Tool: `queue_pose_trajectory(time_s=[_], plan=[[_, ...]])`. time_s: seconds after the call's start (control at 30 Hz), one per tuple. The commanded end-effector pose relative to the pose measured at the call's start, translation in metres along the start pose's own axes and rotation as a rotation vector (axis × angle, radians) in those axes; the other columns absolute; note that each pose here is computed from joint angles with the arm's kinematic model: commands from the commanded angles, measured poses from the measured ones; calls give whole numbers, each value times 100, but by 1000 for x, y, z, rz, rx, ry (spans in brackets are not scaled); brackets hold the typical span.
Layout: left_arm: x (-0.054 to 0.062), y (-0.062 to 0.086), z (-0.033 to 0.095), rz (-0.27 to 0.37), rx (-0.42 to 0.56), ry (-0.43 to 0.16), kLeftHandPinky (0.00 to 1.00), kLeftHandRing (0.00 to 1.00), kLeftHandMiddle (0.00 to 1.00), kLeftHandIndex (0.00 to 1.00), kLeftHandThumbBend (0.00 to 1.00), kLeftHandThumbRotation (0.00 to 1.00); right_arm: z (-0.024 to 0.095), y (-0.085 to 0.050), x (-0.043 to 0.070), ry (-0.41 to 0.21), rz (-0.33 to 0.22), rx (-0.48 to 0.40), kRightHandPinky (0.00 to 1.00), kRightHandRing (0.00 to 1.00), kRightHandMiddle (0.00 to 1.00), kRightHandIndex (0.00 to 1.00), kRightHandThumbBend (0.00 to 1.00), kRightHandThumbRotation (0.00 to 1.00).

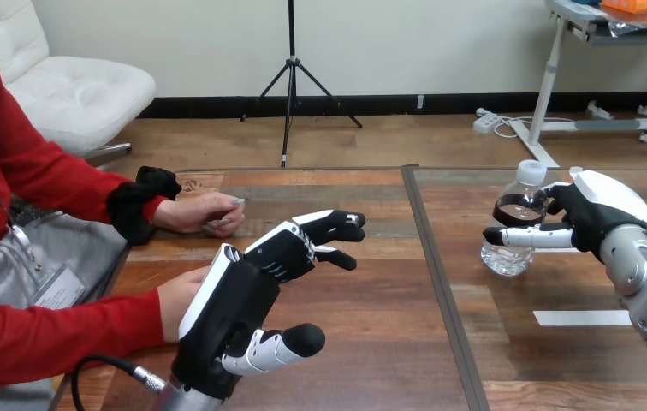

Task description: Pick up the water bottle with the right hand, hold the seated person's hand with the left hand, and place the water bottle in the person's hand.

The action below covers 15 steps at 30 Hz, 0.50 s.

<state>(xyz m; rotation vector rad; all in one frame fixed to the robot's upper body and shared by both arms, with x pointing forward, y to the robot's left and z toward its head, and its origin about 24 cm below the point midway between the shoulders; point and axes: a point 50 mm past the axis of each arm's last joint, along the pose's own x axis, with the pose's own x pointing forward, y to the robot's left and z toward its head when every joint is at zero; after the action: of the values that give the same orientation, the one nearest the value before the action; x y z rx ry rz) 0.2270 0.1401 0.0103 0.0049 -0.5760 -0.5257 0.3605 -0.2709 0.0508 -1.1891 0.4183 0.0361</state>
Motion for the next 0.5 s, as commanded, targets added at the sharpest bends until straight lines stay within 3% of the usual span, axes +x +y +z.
queue_pose_trajectory(time_s=[0.0, 0.47], plan=[[14, 3, 8, 0, 32, -75, 64, 78, 80, 76, 89, 69, 9, -9, 2, -31, -43, 36, 70, 82, 84, 86, 100, 66], [10, 8, 10, -1, 54, -74, 64, 77, 80, 76, 89, 68, 7, 4, 0, -38, -29, 101, 70, 80, 83, 85, 100, 61]])
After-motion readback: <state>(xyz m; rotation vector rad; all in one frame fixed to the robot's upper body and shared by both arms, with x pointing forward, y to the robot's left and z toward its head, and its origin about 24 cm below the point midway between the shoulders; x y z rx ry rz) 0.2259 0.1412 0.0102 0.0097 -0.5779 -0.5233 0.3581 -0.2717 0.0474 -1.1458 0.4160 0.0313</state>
